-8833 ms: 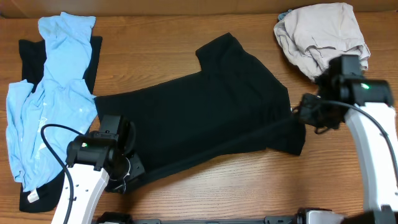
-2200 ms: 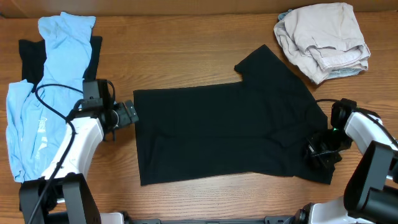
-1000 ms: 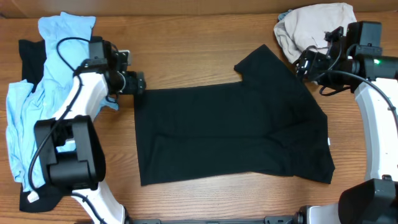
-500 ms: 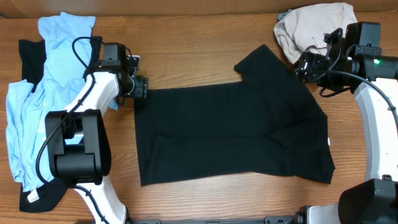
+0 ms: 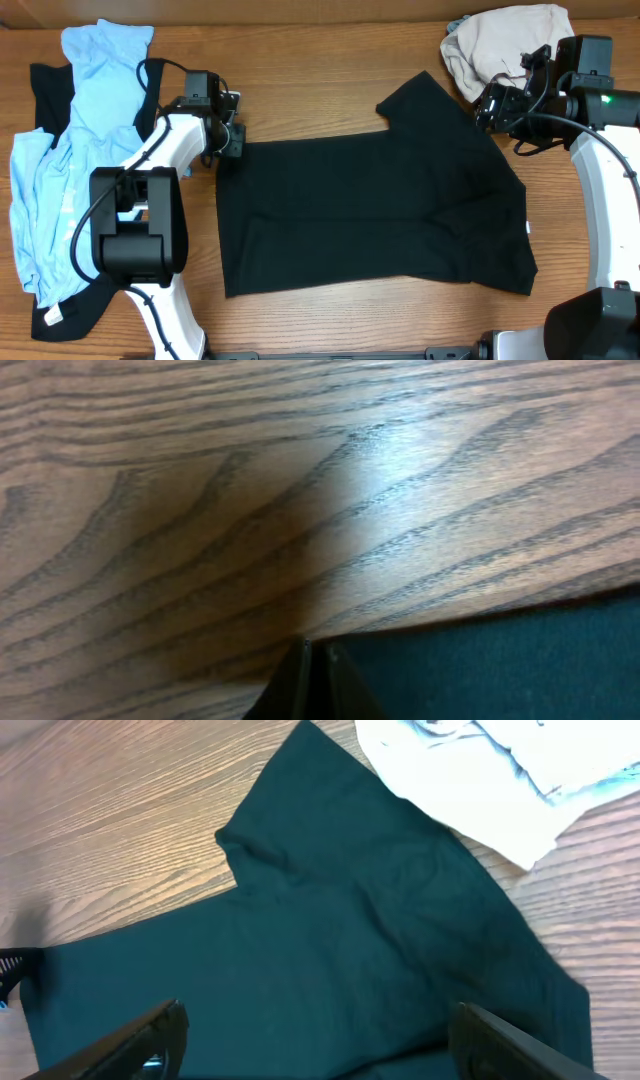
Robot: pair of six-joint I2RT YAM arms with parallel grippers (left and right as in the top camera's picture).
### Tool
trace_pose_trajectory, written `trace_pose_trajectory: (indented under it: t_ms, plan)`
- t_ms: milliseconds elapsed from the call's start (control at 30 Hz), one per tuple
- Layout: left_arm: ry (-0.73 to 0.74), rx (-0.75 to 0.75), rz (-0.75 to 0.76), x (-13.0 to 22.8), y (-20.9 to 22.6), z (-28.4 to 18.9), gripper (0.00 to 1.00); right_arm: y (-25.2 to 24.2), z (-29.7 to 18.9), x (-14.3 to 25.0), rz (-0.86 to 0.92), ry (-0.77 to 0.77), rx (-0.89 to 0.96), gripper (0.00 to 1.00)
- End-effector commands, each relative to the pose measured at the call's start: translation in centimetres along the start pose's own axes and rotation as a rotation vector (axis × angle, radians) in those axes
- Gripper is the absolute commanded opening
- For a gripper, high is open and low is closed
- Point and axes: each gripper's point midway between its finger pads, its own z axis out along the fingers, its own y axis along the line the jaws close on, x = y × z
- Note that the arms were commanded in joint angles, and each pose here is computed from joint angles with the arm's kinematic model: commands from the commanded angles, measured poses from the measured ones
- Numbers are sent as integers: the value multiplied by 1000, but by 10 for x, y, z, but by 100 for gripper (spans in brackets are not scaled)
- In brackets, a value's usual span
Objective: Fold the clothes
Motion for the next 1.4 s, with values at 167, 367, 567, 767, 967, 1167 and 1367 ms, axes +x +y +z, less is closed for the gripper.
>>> trace_pose_trajectory:
  t_ms: [167,367,567,767,967,1167,1367]
  plan:
    - [132,-65,-75,29,15,10,4,16,-14,-46,-64,-194,-43,78]
    - [186,-70,-87,28,18,-9,4,32,14,-96,-133,-346,-90,79]
    - [192,-63,-82,26,15,-12,4,54,112,-110,-211,-352,-140,86]
    - [181,-66,-108,23,14,-12,4,55,203,-99,-250,-331,-160,96]
    - [180,-68,-128,23,14,-12,4,40,255,-81,-244,-295,-154,95]
    - [171,-68,-128,21,14,-11,4,34,272,-71,-272,-271,-143,87]
    - [171,-68,-128,21,14,-11,4,24,285,-66,-376,-274,-54,83]
